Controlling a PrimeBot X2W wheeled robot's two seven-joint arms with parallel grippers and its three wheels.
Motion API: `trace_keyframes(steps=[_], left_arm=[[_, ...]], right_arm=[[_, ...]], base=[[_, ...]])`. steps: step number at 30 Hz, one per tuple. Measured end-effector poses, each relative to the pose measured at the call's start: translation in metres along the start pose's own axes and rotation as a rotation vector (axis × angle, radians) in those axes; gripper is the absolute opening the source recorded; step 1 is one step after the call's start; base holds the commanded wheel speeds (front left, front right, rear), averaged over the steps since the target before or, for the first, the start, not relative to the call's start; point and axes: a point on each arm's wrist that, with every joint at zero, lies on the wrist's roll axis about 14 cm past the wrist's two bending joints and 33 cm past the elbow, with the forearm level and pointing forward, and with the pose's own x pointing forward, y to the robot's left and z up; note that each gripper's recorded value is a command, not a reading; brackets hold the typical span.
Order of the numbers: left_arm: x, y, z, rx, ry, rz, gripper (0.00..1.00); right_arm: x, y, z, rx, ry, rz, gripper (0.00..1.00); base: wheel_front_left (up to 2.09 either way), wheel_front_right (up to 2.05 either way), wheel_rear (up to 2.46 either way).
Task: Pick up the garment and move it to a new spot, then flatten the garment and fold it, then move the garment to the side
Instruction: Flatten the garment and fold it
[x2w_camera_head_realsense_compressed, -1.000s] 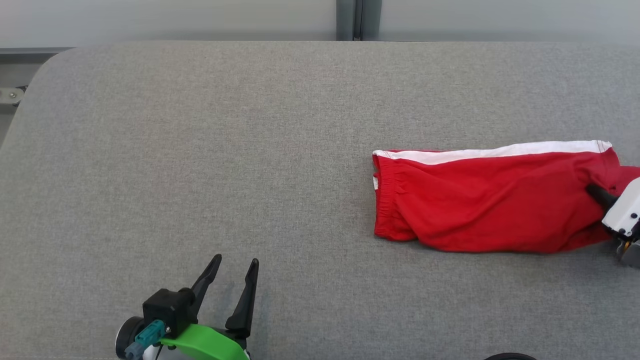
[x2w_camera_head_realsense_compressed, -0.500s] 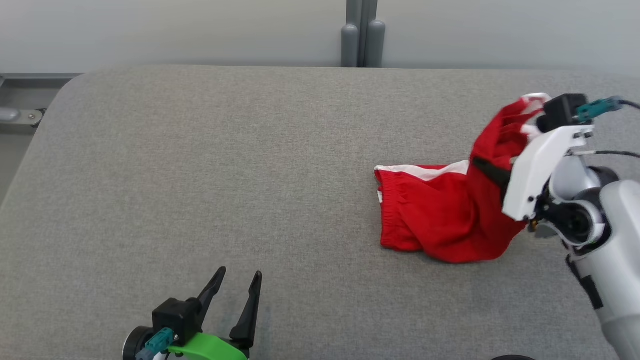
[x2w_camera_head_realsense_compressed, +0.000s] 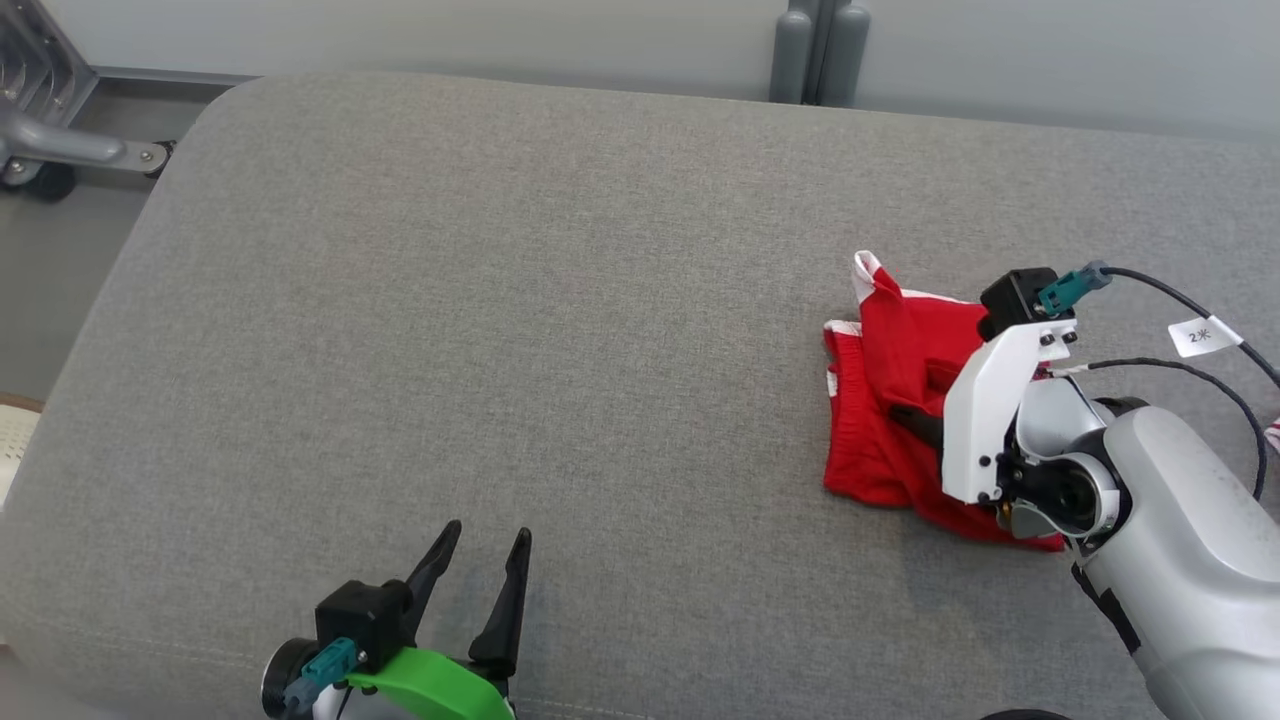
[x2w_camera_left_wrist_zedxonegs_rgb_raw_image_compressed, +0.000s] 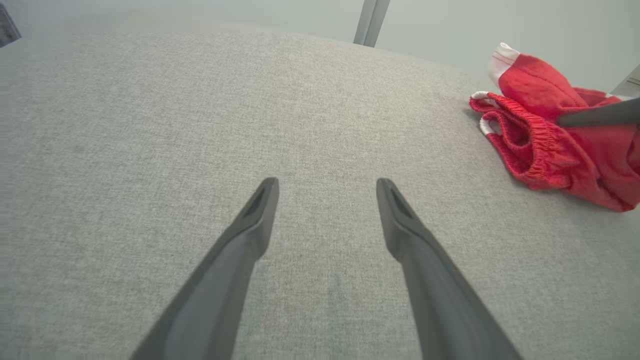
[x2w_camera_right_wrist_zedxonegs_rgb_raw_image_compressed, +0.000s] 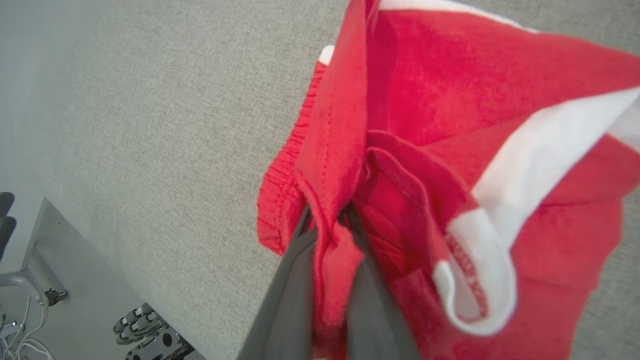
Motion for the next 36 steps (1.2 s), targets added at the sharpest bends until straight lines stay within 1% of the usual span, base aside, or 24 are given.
trace_keyframes(steps=[3,5,6,7,8,11,15,17,18,20,21,24,25,26,27,28,29,30,31,33,36], left_arm=[[0.000,0.003,-0.005,-0.005,0.011,0.011,1.00],[0.000,0.003,-0.006,-0.011,0.012,0.012,1.00],[0.000,0.004,-0.007,-0.010,0.013,0.012,1.00],[-0.001,0.004,-0.008,-0.011,0.013,0.014,1.00],[-0.001,0.004,-0.008,-0.012,0.013,0.014,1.00],[-0.003,0.002,-0.009,-0.017,0.009,0.014,1.00],[-0.013,0.007,-0.016,-0.024,0.021,0.033,1.00],[-0.017,0.009,-0.020,-0.029,0.029,0.045,1.00],[-0.018,0.009,-0.021,-0.030,0.030,0.049,1.00],[-0.019,0.008,-0.020,-0.034,0.025,0.051,1.00],[-0.019,0.007,-0.020,-0.037,0.021,0.048,1.00],[-0.016,0.000,-0.018,-0.036,0.019,0.023,1.00],[-0.016,0.000,-0.018,-0.036,0.019,0.023,1.00],[-0.014,-0.003,-0.018,-0.032,0.019,0.012,1.00],[-0.012,-0.006,-0.017,-0.028,0.018,0.002,1.00],[-0.010,-0.007,-0.016,-0.026,0.019,-0.005,1.00],[-0.008,-0.007,-0.016,-0.024,0.021,-0.007,1.00],[-0.006,-0.008,-0.016,-0.021,0.023,-0.011,1.00],[-0.004,-0.008,-0.017,-0.016,0.029,-0.016,1.00],[0.002,-0.010,-0.018,-0.006,0.037,-0.029,1.00],[0.014,-0.014,-0.017,0.003,0.045,-0.051,1.00]], right_arm=[[0.009,0.003,-0.006,-0.006,0.023,0.005,0.00],[0.012,0.007,-0.005,-0.008,0.005,0.010,0.00],[0.012,0.009,-0.002,-0.013,-0.014,0.008,0.09],[0.012,0.011,0.002,-0.015,-0.036,0.010,0.53],[0.013,0.015,0.005,-0.016,-0.056,0.016,1.00],[0.011,0.026,0.009,-0.035,-0.085,0.029,1.00],[-0.002,0.054,0.016,-0.122,-0.126,0.079,1.00],[-0.016,0.066,0.026,-0.158,-0.185,0.111,1.00],[-0.026,0.069,0.035,-0.167,-0.236,0.121,1.00],[-0.048,0.065,0.053,-0.199,-0.341,0.102,1.00],[-0.062,0.059,0.063,-0.224,-0.403,0.076,1.00],[-0.100,0.029,0.083,-0.296,-0.573,-0.053,1.00],[-0.100,0.029,0.083,-0.296,-0.573,-0.053,1.00],[-0.109,0.017,0.083,-0.290,-0.612,-0.092,0.91],[-0.115,0.007,0.080,-0.279,-0.648,-0.128,0.67],[-0.119,-0.004,0.075,-0.261,-0.676,-0.163,0.41],[-0.120,-0.015,0.068,-0.255,-0.692,-0.200,0.13],[-0.120,-0.024,0.060,-0.264,-0.702,-0.240,0.00],[-0.120,-0.033,0.053,-0.276,-0.713,-0.280,0.00],[-0.111,-0.049,0.034,-0.223,-0.720,-0.331,0.00],[-0.089,-0.068,-0.003,-0.162,-0.681,-0.394,0.00]], base=[[0.00,0.00,0.00],[0.00,0.00,0.00],[0.00,0.00,0.00],[0.00,0.00,0.00],[0.00,0.00,0.00],[0.00,0.00,0.00],[0.00,0.00,0.00],[0.00,0.00,0.00],[0.00,0.00,0.00],[0.00,0.00,0.00],[0.00,0.00,0.00],[0.00,0.00,0.00],[0.00,0.00,0.00],[0.00,0.00,0.00],[0.00,0.00,0.00],[0.00,0.00,0.00],[0.00,0.00,0.00],[0.00,0.00,0.00],[0.00,0.00,0.00],[0.00,0.00,0.00],[0.00,0.00,0.00]])
